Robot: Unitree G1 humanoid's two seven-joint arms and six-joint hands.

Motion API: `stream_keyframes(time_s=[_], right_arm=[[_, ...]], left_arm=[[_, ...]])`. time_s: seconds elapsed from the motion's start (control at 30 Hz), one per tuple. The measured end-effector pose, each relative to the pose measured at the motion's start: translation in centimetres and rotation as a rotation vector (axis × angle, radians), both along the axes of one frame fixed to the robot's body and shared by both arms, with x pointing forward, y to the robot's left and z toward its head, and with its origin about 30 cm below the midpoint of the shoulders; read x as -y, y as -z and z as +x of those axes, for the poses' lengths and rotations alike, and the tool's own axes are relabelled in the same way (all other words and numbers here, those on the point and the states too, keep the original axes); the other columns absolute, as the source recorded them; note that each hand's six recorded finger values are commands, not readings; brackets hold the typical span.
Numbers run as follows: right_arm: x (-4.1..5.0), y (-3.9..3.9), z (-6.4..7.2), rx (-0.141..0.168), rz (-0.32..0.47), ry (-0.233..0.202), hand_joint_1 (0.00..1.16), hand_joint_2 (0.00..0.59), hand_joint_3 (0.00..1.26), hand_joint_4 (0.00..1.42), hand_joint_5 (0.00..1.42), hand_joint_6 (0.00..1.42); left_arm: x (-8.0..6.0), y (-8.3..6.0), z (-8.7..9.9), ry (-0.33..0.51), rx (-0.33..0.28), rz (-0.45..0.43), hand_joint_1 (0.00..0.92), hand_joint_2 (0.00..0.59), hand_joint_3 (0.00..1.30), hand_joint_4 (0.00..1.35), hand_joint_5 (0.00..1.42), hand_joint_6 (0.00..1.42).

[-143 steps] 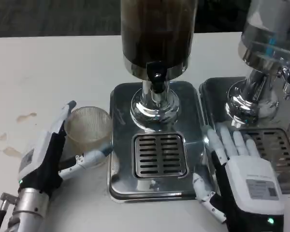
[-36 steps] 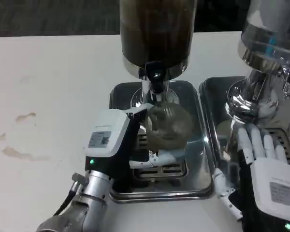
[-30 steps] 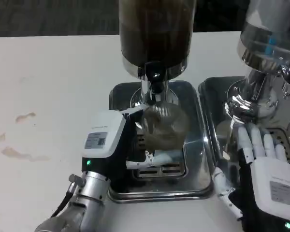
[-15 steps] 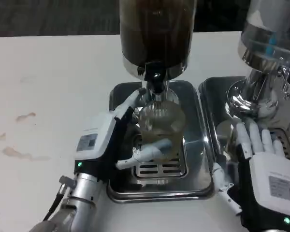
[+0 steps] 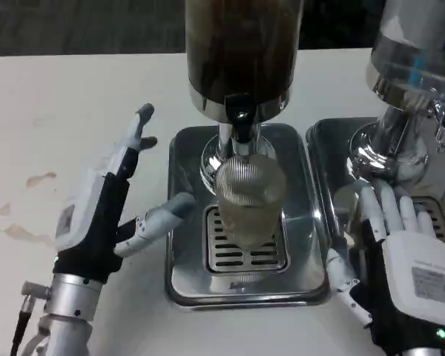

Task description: Grasp the cup under the faucet to collect the drink, then remove the cup.

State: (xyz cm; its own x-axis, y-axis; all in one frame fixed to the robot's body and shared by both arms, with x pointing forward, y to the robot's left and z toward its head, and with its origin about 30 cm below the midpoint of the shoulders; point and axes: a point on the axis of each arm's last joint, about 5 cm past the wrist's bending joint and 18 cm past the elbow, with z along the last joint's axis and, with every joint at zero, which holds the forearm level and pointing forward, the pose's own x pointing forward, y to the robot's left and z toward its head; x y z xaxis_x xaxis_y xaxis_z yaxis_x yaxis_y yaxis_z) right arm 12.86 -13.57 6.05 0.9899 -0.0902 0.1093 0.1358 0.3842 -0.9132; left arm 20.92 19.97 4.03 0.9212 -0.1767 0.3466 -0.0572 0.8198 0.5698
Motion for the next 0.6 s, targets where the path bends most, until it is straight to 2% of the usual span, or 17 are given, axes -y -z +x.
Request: stream_keyframes(time_s=[0.2, 0.37, 0.43, 0.57, 0.6], right_arm=[[0.00, -0.09, 0.2, 0.007, -0.001, -0.003, 0.07, 0.522, 0.04, 0.00, 0.00, 0.02], [0.02, -0.10, 0.3, 0.007, -0.001, -0.006, 0.07, 0.522, 0.04, 0.00, 0.00, 0.02], [0.04, -0.04, 0.3, 0.005, 0.001, -0.015, 0.07, 0.522, 0.04, 0.00, 0.00, 0.02], [0.02, 0.00, 0.3, 0.003, 0.005, -0.021, 0.07, 0.522, 0.04, 0.00, 0.00, 0.02], [0.02, 0.02, 0.3, 0.001, 0.007, -0.021, 0.07, 0.522, 0.04, 0.00, 0.00, 0.02]], left_arm=[[-0.9, -1.8, 0.5, 0.168, -0.099, -0.168, 0.000, 0.060, 0.00, 0.00, 0.00, 0.00], [-1.9, -3.7, 1.2, 0.353, -0.195, -0.371, 0.000, 0.053, 0.00, 0.00, 0.00, 0.00], [-2.8, -4.5, 1.6, 0.460, -0.254, -0.467, 0.000, 0.050, 0.00, 0.00, 0.00, 0.00], [-3.8, -5.1, 2.0, 0.573, -0.325, -0.557, 0.000, 0.044, 0.00, 0.00, 0.00, 0.00], [-4.2, -5.3, 2.2, 0.647, -0.373, -0.603, 0.000, 0.042, 0.00, 0.00, 0.00, 0.00]])
